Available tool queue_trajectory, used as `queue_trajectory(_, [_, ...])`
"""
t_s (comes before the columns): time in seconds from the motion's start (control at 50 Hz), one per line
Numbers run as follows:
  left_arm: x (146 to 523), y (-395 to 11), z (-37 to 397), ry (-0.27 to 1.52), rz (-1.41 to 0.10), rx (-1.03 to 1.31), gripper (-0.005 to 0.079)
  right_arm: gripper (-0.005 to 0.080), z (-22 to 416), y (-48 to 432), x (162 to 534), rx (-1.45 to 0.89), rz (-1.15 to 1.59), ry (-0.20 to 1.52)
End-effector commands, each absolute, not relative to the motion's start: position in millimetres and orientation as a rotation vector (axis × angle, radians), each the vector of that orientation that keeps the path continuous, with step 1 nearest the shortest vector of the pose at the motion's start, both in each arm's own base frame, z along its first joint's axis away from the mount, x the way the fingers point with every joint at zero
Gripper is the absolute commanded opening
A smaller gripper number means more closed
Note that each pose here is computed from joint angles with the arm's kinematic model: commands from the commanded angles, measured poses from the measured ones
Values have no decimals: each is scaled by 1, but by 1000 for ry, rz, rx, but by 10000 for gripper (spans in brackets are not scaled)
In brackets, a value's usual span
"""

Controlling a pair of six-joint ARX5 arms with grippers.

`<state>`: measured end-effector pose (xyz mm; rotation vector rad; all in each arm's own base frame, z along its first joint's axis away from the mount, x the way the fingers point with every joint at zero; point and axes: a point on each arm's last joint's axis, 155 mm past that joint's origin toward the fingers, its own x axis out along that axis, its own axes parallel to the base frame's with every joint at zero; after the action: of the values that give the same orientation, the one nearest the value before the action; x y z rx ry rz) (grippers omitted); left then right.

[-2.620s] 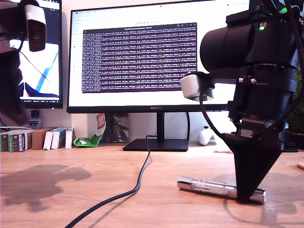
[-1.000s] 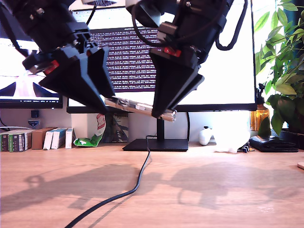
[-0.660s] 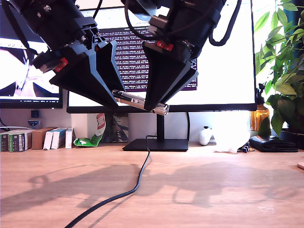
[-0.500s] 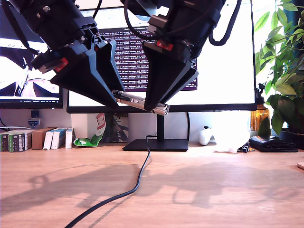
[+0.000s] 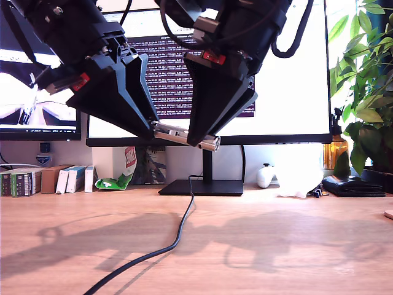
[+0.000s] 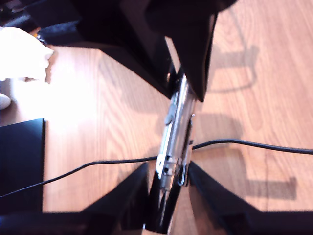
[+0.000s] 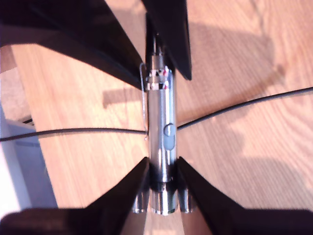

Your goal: Pick the metallic laser pointer with your right arm, pass it to your left arm, then place it down to the left side of the table

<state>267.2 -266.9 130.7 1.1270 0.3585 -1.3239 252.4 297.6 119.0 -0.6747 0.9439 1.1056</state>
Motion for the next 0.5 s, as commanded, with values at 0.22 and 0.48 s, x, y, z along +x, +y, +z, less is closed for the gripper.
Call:
queue_trajectory(0.22, [264, -263, 127, 394, -1319, 1158, 208, -11, 132, 313, 244, -688, 1143, 915])
queue_trajectory(0.48, [269, -256, 125, 414, -1296, 1163, 311, -11, 131, 312, 241, -692, 1146, 926])
